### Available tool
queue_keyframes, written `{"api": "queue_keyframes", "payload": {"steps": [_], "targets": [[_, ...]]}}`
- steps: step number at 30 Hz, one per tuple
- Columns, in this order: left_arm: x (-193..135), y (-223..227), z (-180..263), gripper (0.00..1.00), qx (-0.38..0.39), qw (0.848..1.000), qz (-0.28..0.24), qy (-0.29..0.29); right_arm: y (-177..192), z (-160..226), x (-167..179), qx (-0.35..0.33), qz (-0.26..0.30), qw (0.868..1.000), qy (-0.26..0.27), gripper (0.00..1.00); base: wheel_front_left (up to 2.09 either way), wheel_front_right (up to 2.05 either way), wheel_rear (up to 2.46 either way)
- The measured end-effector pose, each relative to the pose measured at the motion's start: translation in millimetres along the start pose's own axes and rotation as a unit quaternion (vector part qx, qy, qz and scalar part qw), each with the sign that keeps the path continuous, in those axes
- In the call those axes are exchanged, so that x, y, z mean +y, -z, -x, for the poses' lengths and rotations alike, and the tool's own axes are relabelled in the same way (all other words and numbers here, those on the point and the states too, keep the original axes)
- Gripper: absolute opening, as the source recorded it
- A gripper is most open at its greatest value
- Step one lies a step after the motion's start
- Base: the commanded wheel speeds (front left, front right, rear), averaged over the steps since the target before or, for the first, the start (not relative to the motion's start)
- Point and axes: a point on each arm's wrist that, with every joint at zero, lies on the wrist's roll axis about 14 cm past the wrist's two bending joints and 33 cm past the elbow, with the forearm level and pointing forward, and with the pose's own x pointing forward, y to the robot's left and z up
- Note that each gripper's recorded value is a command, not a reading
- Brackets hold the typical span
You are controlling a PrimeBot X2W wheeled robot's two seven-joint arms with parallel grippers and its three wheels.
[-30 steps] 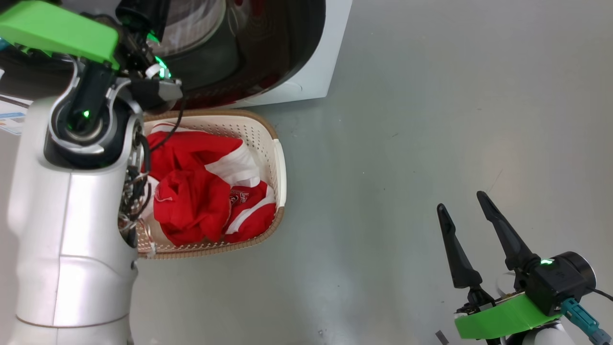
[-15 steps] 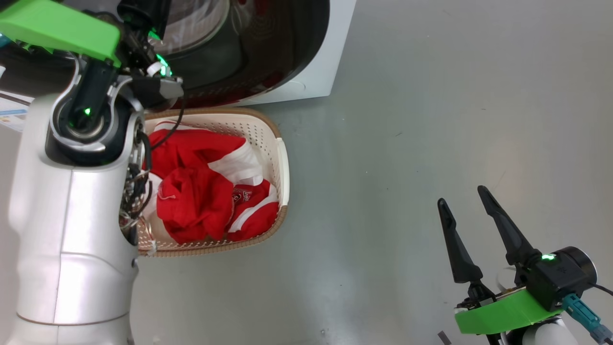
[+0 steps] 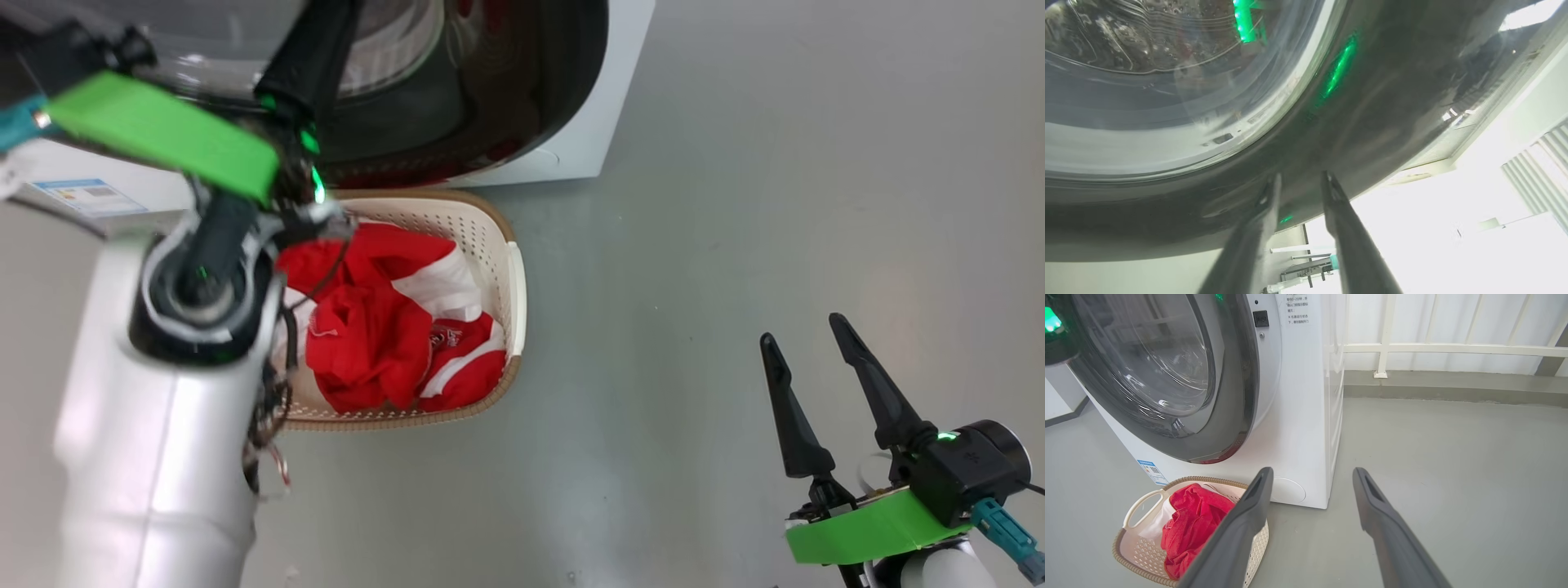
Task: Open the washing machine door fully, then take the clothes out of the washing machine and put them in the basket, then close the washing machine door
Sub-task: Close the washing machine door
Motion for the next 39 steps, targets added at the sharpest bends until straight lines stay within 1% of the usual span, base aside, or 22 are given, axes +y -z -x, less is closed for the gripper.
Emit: {"api": "queue_keyframes", "payload": {"steps": [4, 8, 11, 13, 16, 19, 23, 30, 35, 39], "targets": [[7.6, -4.8, 18.6, 1.0, -0.03, 0.998, -0.05, -0.02, -7.6, -0.1, 2.5, -0.011, 0.0, 1.0, -0.004, 1.0, 0.0, 0.0, 0.0], [19.5, -16.1, 41.3, 1.0, -0.072, 0.991, -0.103, -0.048, -17.4, 0.9, 5.0, -0.025, 0.002, 1.0, -0.007, 1.0, 0.0, 0.0, 0.0], [23.1, -23.5, 57.8, 1.0, -0.095, 0.98, -0.165, -0.064, -23.7, 3.6, 6.5, -0.033, 0.002, 0.999, -0.009, 1.0, 0.0, 0.0, 0.0], [19.9, -28.7, 67.9, 1.0, -0.114, 0.969, -0.208, -0.066, -28.6, 5.1, 7.8, -0.039, 0.003, 0.999, -0.01, 1.0, 0.0, 0.0, 0.0], [11.1, -32.4, 81.8, 1.0, -0.143, 0.96, -0.233, -0.055, -35.3, 8.0, 10.2, -0.049, 0.003, 0.999, -0.013, 1.0, 0.0, 0.0, 0.0], [7.9, -28.9, 98.0, 1.0, -0.155, 0.943, -0.289, -0.053, -36.9, 14.8, 12.3, -0.05, -0.002, 0.999, -0.015, 1.0, 0.0, 0.0, 0.0], [12.5, -20.5, 122.9, 1.0, -0.157, 0.921, -0.35, -0.062, -44.4, 20.7, 14.6, -0.06, -0.004, 0.998, -0.017, 1.0, 0.0, 0.0, 0.0], [2.2, -6.4, 154.1, 1.0, -0.165, 0.885, -0.431, -0.067, -54.9, 33.0, 17.4, -0.074, -0.006, 0.997, -0.019, 1.0, 0.0, 0.0, 0.0], [0.8, -2.6, 177.9, 1.0, -0.17, 0.848, -0.494, -0.085, -60.7, 43.0, 18.1, -0.083, -0.004, 0.996, -0.019, 1.0, 0.0, 0.0, 0.0], [-4.4, 3.2, 195.7, 1.0, -0.171, 0.822, -0.536, -0.085, -64.7, 50.7, 18.7, -0.089, -0.003, 0.996, -0.019, 1.0, 0.0, 0.0, 0.0]]}}
